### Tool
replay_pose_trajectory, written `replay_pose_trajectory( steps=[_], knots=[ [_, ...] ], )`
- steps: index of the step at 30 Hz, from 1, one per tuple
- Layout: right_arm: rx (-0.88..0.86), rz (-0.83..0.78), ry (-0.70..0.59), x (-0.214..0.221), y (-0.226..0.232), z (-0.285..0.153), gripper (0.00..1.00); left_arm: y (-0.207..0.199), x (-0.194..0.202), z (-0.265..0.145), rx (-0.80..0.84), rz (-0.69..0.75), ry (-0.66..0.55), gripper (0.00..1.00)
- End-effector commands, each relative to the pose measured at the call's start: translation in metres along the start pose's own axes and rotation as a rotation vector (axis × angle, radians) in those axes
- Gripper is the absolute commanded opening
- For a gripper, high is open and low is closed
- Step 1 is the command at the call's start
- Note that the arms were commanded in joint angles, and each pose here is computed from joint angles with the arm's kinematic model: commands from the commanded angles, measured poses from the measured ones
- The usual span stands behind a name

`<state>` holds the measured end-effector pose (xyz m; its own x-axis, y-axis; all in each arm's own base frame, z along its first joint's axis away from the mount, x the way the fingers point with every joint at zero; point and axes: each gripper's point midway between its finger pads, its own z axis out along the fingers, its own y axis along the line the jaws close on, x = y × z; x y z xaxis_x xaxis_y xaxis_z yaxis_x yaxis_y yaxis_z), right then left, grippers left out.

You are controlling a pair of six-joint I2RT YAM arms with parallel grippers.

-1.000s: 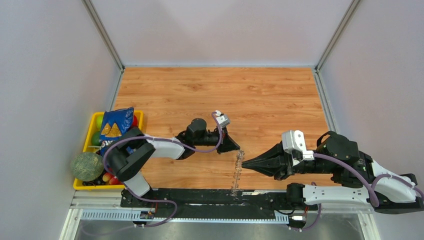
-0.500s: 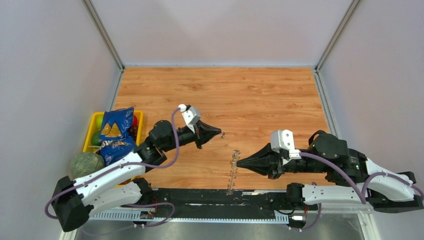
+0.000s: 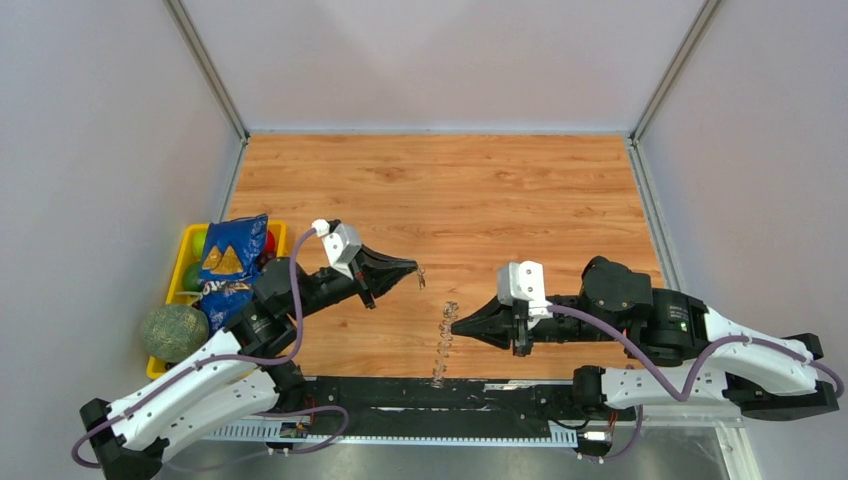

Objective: Put the keys on the keyring

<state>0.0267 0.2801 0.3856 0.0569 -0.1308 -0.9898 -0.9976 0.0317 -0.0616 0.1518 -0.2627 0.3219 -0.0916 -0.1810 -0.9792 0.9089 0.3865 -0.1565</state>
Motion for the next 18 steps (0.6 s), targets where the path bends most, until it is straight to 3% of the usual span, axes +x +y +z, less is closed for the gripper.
replay_pose_trajectory(
  steps=[1, 18],
  knots=[
    [0.011, -0.039, -0.078, -0.03, -0.004, -0.001, 0.0, -0.017, -0.037, -0.014, 0.045, 0.041, -0.07, 0.0],
    [0.081, 0.053, -0.157, -0.048, -0.017, 0.027, 0.0, -0.044, -0.07, -0.042, 0.132, 0.051, -0.155, 0.0]
  ],
)
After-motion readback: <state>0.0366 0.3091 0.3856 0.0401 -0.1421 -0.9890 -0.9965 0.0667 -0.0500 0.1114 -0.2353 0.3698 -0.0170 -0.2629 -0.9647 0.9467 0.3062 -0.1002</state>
